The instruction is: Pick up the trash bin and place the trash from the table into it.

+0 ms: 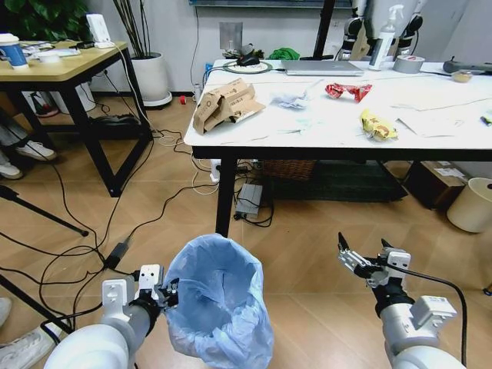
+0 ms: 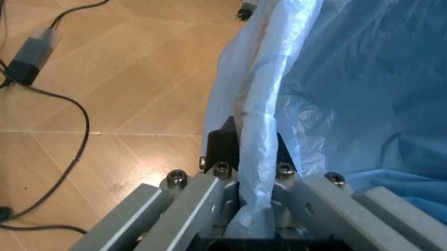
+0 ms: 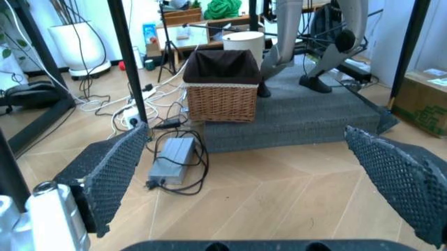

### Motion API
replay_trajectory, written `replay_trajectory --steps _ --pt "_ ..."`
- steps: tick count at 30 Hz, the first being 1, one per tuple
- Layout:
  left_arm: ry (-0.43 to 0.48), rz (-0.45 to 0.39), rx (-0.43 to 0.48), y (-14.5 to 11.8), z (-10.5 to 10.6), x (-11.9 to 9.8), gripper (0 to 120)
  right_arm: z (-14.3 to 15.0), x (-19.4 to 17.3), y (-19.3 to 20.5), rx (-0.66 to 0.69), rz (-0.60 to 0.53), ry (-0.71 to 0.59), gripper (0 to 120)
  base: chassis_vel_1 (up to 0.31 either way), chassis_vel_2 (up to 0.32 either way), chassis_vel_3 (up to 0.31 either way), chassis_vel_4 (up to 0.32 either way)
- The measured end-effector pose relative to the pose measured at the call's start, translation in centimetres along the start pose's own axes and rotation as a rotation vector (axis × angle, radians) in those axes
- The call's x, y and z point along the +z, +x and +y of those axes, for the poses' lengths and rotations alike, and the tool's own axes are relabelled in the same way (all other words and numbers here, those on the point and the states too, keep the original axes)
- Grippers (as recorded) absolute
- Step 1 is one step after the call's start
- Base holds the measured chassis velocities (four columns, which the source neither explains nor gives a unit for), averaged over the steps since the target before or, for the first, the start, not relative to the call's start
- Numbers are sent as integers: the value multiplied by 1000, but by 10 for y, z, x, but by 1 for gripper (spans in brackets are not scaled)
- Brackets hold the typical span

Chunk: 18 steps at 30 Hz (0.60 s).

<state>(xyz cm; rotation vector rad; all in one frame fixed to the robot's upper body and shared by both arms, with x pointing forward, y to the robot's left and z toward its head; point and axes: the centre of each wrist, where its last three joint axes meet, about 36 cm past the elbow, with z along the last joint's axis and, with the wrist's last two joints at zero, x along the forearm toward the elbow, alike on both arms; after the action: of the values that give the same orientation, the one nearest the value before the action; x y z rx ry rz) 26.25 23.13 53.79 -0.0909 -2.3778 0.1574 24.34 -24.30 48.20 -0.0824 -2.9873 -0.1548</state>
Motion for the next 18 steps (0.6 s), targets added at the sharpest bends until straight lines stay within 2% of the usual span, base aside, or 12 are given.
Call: replay_trajectory --steps 18 --pt "23 17 11 0 -2 -5 0 0 -3 3 16 -5 14 100 0 0 0 0"
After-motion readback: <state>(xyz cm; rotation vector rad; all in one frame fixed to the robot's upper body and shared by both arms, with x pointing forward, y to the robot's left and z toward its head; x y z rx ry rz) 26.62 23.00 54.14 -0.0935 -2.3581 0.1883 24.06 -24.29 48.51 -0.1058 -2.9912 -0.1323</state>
